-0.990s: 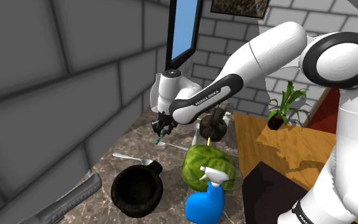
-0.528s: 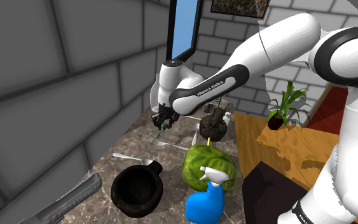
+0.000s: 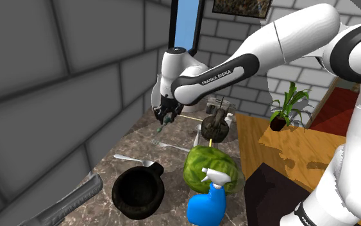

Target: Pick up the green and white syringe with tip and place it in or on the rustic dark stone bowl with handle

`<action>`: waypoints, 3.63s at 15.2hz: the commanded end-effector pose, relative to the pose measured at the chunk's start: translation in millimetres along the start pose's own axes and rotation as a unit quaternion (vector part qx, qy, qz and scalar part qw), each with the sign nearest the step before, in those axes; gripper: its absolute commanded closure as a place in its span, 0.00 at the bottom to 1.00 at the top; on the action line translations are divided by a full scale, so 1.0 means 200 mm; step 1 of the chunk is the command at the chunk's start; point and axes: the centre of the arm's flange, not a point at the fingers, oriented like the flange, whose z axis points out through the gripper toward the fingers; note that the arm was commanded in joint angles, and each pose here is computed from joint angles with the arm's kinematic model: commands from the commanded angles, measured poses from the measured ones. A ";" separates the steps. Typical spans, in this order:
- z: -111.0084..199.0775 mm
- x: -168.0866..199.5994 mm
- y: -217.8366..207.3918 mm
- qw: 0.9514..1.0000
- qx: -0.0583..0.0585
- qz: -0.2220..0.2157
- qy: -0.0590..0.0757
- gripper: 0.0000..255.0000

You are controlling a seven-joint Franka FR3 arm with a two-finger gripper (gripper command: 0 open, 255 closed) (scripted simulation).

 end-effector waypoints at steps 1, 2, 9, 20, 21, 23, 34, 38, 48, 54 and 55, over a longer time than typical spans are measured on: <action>-0.05 0.01 0.00 1.000 0.000 0.000 0.000 1.00; -0.07 0.02 0.00 1.000 0.000 0.000 0.000 1.00; -0.26 0.05 0.02 1.000 0.000 0.000 0.000 1.00; -0.44 -0.48 -0.32 1.000 0.000 0.000 0.000 1.00; -0.46 -0.53 -0.36 1.000 0.000 0.000 0.000 1.00; -0.49 -0.64 -0.43 1.000 0.000 0.000 0.000 1.00; -0.55 -1.07 -0.70 1.000 0.000 0.000 0.000 1.00; -0.45 -1.09 -0.71 1.000 0.000 0.000 0.000 1.00; -0.22 -1.14 -0.72 1.000 0.000 0.000 0.000 1.00; -0.22 -1.14 -0.72 1.000 0.000 0.000 0.000 1.00; -0.22 -1.14 -0.72 1.000 0.000 0.000 0.000 0.00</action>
